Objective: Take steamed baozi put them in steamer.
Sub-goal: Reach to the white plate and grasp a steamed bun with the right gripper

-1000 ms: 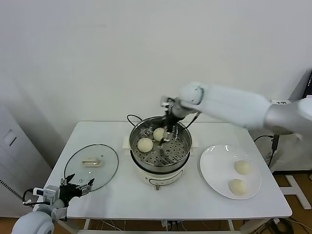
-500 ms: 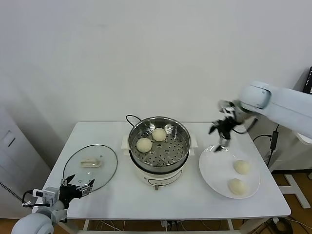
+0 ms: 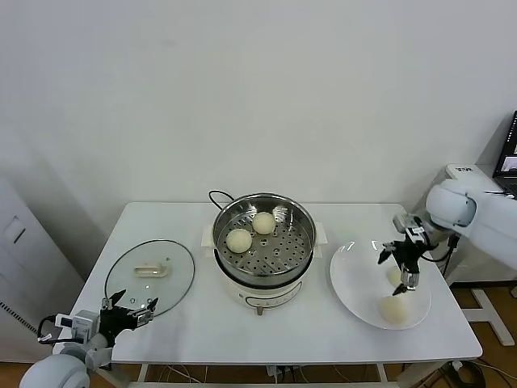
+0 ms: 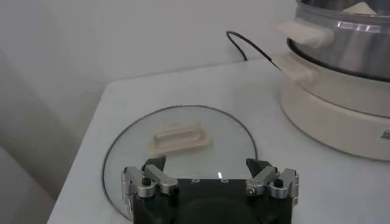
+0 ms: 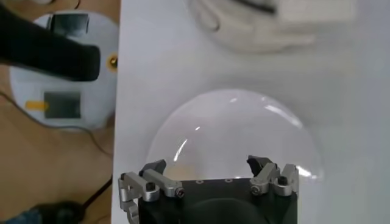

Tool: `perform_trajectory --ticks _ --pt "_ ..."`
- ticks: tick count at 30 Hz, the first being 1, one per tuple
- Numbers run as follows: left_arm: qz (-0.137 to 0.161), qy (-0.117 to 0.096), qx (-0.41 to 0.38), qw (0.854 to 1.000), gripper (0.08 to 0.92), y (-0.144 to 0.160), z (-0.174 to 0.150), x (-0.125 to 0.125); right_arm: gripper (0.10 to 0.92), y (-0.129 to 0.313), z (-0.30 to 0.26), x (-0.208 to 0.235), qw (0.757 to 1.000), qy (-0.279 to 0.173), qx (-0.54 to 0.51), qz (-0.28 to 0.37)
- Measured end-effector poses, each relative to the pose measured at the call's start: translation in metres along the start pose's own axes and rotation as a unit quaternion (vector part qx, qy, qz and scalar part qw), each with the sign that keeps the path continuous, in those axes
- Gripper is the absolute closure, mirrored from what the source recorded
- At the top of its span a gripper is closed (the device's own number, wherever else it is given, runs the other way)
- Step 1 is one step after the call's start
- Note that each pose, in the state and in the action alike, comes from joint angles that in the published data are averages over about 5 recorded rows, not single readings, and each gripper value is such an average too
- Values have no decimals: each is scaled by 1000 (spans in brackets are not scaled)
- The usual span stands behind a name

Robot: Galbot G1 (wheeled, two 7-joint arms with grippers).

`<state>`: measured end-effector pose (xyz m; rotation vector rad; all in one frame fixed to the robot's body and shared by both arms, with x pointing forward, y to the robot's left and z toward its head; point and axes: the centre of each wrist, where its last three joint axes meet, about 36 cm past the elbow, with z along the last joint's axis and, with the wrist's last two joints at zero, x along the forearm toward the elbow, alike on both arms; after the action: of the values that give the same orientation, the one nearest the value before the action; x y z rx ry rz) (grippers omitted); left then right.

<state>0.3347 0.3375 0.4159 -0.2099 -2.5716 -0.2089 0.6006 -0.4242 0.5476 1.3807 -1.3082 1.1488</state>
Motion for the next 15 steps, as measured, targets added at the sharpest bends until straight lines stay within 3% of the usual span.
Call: perform_trajectory --ticks 15 --pt "4 3 -1 1000 177 -2 2 0 200 7 32 -51 1000 11 1 -12"
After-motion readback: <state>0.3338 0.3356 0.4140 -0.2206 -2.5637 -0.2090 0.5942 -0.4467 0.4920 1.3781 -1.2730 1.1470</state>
